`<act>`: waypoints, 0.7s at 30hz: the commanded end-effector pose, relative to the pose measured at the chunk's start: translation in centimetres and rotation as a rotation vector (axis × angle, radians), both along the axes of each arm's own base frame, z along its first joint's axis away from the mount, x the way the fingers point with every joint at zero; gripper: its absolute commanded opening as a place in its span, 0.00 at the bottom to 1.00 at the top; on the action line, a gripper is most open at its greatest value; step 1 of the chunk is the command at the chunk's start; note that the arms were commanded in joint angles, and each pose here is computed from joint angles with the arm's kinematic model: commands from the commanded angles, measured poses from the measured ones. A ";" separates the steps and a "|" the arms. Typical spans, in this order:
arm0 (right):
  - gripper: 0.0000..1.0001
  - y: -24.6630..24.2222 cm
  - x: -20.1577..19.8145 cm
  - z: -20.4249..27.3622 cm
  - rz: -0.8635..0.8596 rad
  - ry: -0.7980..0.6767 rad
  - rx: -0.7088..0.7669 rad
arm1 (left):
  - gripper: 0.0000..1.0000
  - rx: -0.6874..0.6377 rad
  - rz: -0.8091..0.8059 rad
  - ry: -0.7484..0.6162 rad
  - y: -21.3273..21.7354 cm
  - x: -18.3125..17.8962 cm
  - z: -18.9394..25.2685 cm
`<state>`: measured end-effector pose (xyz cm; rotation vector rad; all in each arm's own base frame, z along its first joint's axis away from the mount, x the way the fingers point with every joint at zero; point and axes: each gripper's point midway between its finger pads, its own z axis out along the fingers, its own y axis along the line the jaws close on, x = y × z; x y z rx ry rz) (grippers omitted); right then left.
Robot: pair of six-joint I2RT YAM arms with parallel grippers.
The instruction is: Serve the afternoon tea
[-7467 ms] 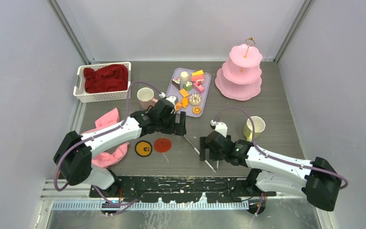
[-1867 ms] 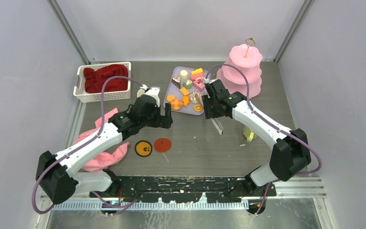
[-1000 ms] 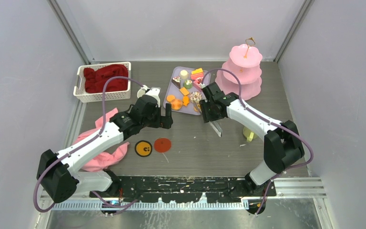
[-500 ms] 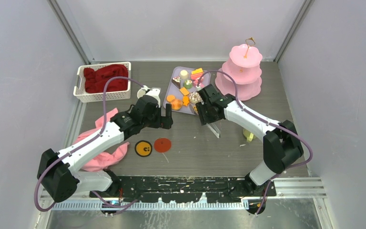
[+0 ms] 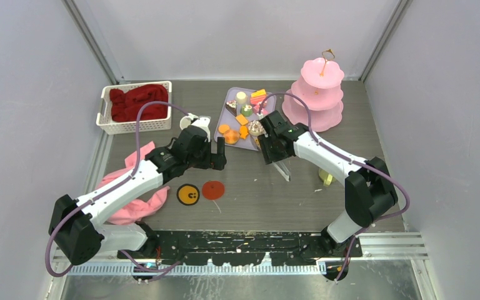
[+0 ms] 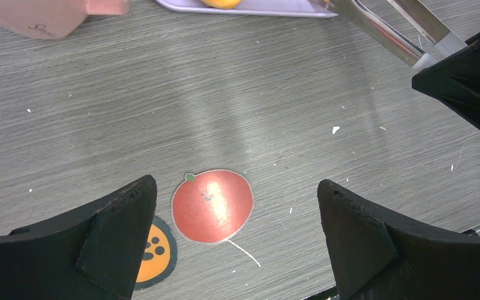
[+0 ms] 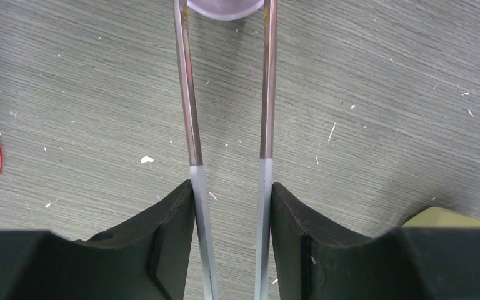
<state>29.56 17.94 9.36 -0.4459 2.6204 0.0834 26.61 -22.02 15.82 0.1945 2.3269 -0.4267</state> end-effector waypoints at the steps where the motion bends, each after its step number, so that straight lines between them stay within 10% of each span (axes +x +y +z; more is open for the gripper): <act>1: 0.42 0.1 0.6 1.3 0.001 -0.048 0.003 | 0.99 -0.028 0.015 -0.019 -0.1 0.4 0.6; 21: 0.32 -1.2 1.6 6.5 -0.056 -0.199 0.012 | 0.99 -0.022 0.023 -0.036 0.3 0.5 1.0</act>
